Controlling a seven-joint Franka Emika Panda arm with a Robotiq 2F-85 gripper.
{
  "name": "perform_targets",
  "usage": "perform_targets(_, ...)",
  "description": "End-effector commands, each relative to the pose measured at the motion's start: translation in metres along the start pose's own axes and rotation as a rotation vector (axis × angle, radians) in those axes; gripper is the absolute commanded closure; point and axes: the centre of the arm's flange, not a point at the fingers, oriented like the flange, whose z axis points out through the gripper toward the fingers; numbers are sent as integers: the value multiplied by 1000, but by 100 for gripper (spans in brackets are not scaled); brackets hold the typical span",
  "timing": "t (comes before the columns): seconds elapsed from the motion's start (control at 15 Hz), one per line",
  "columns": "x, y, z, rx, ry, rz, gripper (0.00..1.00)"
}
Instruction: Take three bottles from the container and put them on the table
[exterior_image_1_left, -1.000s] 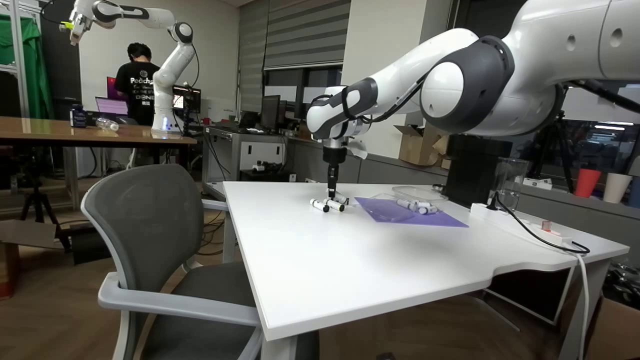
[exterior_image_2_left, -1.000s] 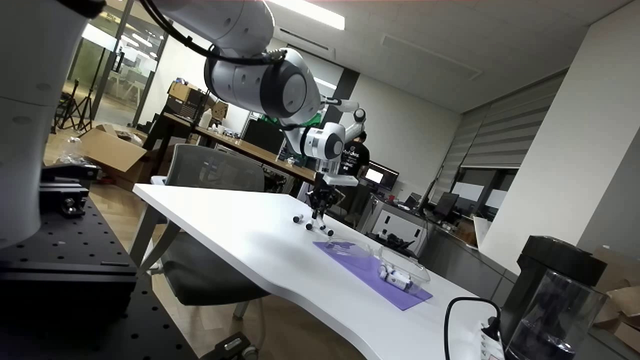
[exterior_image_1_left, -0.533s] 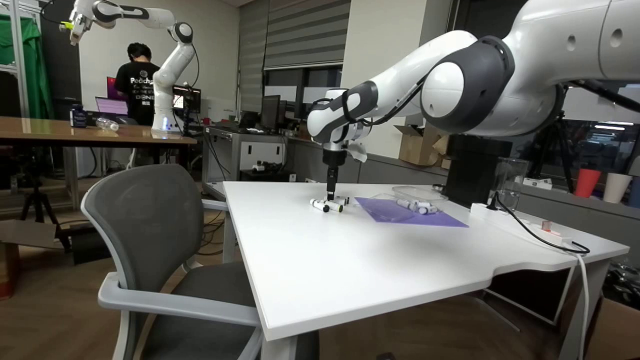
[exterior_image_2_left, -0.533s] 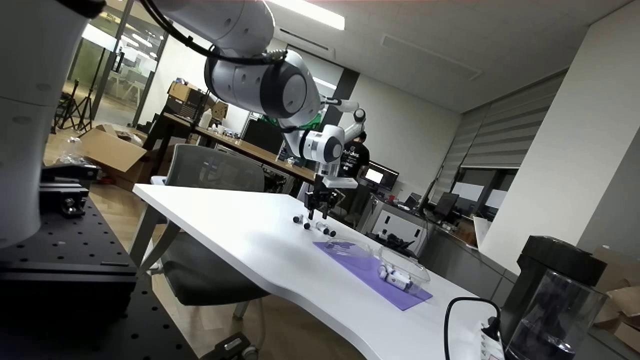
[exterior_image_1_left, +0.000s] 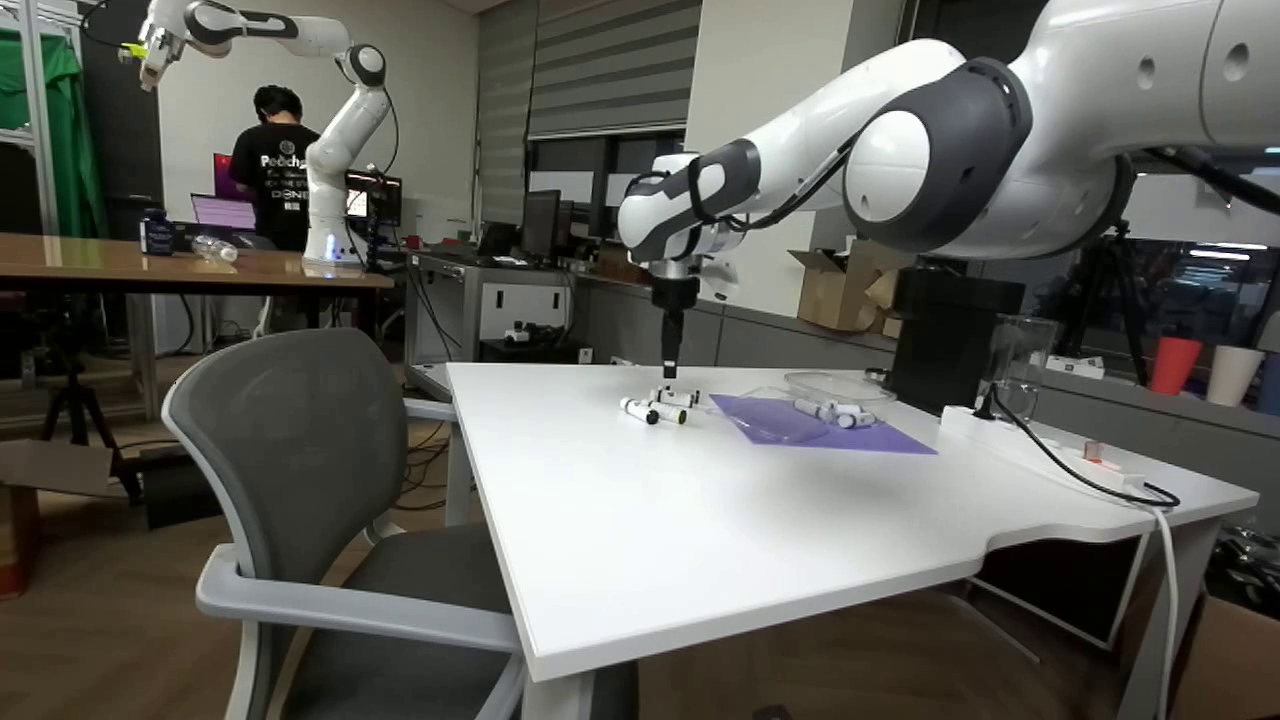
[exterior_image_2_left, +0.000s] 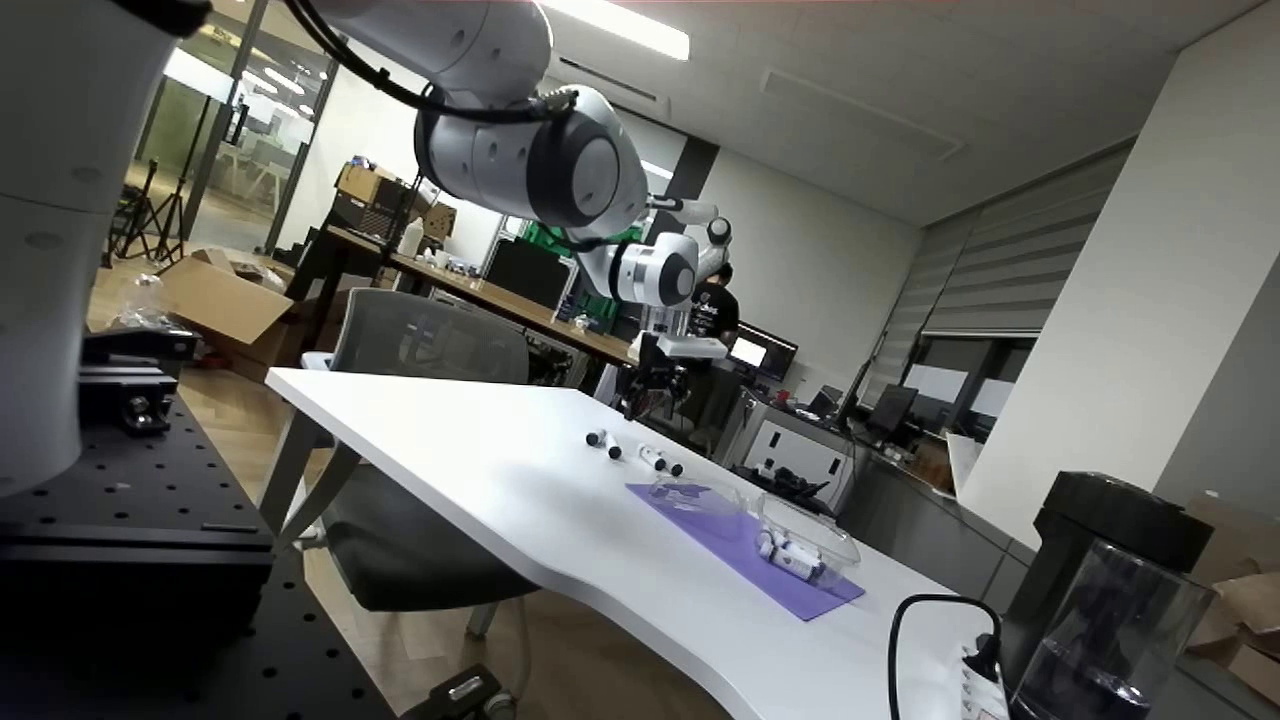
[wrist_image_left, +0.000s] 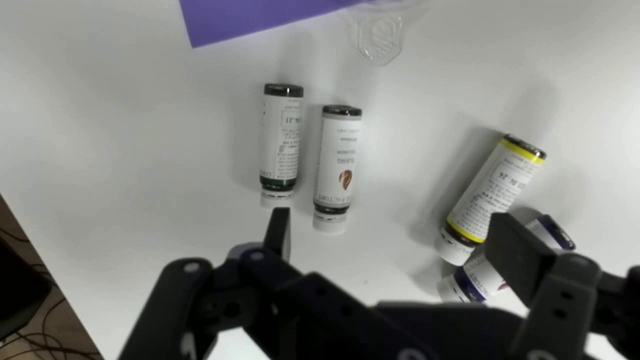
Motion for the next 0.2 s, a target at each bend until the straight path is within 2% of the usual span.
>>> perform_targets(0.0,-4,2,-6,12,-24,0,0)
perform_targets(0.13,-11,7,-17,27,-53,5,0)
